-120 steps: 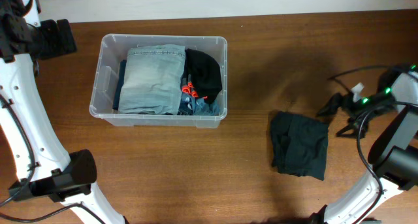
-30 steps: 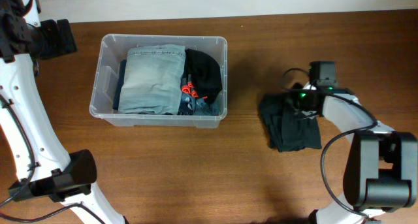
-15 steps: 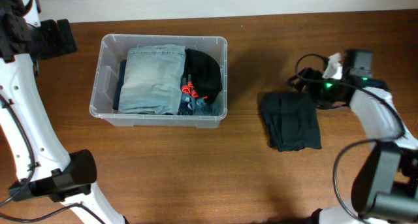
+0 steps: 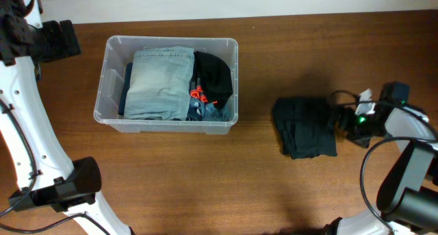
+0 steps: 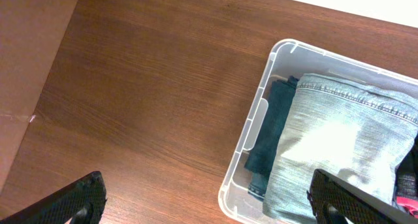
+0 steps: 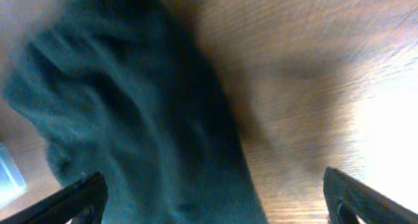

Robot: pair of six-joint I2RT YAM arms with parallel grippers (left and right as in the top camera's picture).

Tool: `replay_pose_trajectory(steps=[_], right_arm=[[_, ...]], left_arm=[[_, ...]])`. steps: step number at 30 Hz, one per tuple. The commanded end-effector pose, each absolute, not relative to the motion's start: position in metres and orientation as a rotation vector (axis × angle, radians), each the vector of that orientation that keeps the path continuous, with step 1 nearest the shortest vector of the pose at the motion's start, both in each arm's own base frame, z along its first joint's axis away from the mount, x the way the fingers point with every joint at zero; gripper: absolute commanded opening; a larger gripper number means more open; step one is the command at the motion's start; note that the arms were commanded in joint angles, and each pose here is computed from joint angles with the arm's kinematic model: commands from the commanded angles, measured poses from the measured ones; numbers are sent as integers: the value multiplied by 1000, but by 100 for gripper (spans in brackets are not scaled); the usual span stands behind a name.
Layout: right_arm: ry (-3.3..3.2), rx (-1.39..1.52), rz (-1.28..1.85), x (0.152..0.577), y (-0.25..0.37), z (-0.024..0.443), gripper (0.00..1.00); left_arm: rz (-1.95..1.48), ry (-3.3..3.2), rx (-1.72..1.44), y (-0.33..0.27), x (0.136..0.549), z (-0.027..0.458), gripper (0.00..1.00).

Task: Pack container
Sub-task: 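Grasp the second black folded garment on the table with the right gripper, then lift the black garment and carry it over the box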

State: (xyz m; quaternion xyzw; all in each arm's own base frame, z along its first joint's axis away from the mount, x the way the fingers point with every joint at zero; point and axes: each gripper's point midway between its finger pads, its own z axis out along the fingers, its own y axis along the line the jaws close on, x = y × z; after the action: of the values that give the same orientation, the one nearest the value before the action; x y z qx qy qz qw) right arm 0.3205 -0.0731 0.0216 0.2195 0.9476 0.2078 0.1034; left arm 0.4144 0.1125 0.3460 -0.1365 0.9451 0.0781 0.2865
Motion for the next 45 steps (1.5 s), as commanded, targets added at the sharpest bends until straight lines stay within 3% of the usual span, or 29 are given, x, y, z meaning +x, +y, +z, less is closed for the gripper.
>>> replay_pose_trajectory(steps=[1, 9, 12, 14, 16, 22, 27, 30, 33, 38, 45], right_arm=[[2800, 568, 731, 310, -53, 14, 98], [2802, 467, 958, 286, 7, -7, 90], [2788, 445, 975, 285, 17, -12, 80], [2783, 467, 975, 286, 17, -13, 63], [2783, 489, 967, 286, 16, -14, 54], [2808, 546, 882, 287, 6, -20, 41], [2694, 601, 931, 315, 5, -5, 26], [2607, 525, 1044, 341, 12, 37, 12], [2580, 460, 1034, 357, 14, 78, 6], [2447, 184, 983, 389, 45, 178, 4], [2168, -307, 990, 403, 147, 316, 4]], left_arm=[[213, 2484, -377, 112, 409, 360, 100], [213, 2484, -377, 112, 409, 360, 100], [213, 2484, -377, 112, 409, 360, 100], [213, 2484, -377, 112, 409, 360, 100], [213, 2484, -377, 112, 409, 360, 100], [213, 2484, -377, 112, 409, 360, 100], [213, 2484, -377, 112, 409, 360, 100], [213, 2484, -377, 112, 409, 360, 100], [212, 2484, -376, 112, 409, 360, 100], [213, 2484, -377, 112, 409, 360, 100], [213, 2484, -377, 112, 409, 360, 100]])
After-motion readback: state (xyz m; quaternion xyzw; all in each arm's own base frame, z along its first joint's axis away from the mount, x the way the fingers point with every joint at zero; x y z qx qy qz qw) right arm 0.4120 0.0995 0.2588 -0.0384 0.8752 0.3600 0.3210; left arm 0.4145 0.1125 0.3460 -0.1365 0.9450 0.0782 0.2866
